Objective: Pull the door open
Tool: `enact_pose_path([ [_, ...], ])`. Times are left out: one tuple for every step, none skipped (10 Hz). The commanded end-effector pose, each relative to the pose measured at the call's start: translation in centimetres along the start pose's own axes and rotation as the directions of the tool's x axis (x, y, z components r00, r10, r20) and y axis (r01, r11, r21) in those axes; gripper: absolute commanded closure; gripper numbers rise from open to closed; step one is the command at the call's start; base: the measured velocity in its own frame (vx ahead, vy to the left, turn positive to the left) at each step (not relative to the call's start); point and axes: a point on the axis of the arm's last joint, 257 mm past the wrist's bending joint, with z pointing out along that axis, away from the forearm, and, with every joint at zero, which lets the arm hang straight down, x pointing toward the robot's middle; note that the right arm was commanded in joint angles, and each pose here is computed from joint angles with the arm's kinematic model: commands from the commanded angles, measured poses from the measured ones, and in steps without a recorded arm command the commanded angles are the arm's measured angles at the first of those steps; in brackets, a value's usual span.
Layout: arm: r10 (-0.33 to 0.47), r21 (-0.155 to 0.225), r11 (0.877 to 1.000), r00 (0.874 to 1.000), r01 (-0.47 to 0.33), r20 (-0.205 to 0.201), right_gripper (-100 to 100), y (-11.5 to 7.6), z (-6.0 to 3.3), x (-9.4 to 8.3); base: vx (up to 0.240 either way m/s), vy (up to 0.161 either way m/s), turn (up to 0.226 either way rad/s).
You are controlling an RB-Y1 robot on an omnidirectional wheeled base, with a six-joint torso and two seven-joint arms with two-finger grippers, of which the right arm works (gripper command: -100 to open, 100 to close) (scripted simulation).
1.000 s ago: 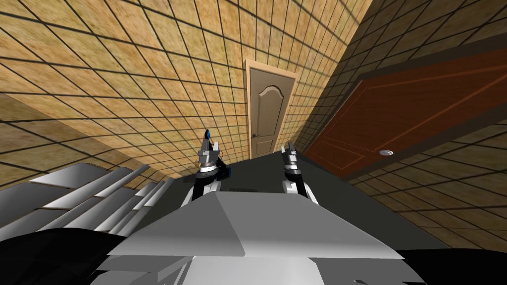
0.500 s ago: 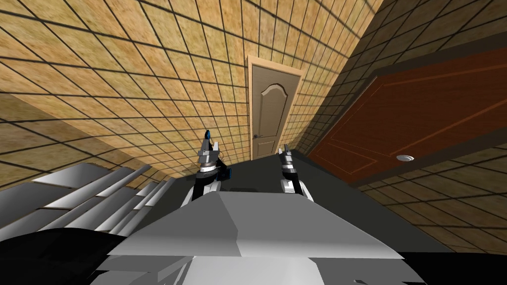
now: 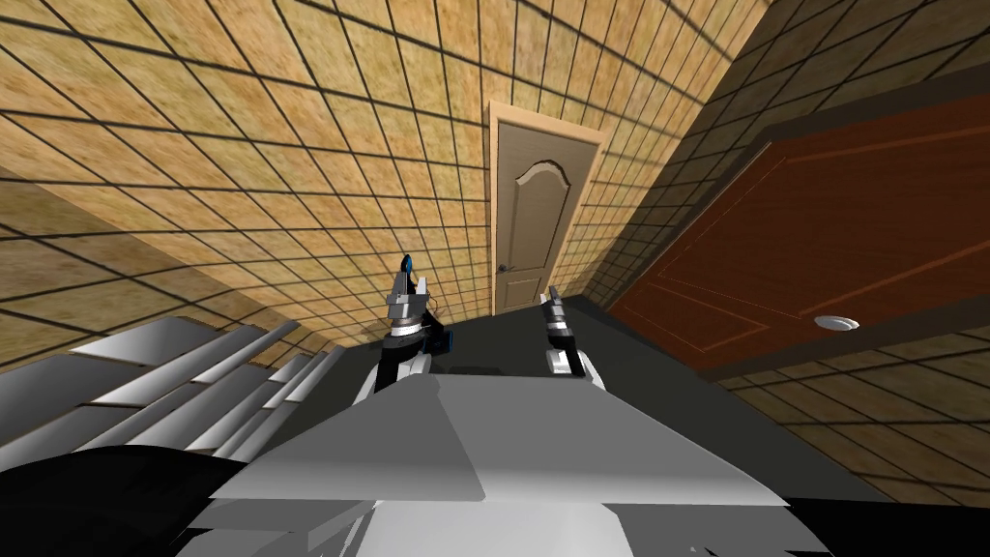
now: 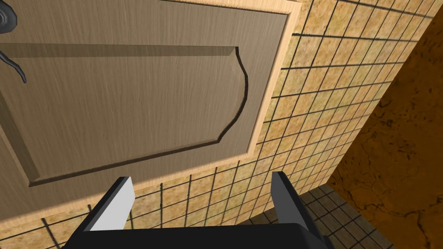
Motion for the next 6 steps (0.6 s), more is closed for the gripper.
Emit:
enact_pose_path([
  [0.001, 0.016, 1.0, 1.0, -0.001, -0.008, -100, -1.3, 0.17, 0.2, 0.099, -0.022, 0.07],
  [0.002, 0.025, 1.0, 1.0, -0.002, -0.007, -100, -1.7, 0.02, 0.1, 0.076, -0.006, 0.028],
  [0.003, 0.039, 0.999, 1.0, -0.002, -0.011, -100, -2.7, 0.01, 0.1, 0.066, 0.006, 0.036],
  [0.004, 0.053, 0.999, 1.0, -0.003, -0.015, -100, -3.7, 0.0, 0.1, 0.075, 0.003, 0.066],
  [0.004, 0.068, 0.998, 1.0, -0.003, -0.019, -100, -4.6, -0.03, 0.1, 0.091, 0.006, 0.067],
  [0.005, 0.076, 0.997, 1.0, -0.003, -0.023, -100, -5.3, 0.07, 0.1, 0.102, 0.011, 0.081],
])
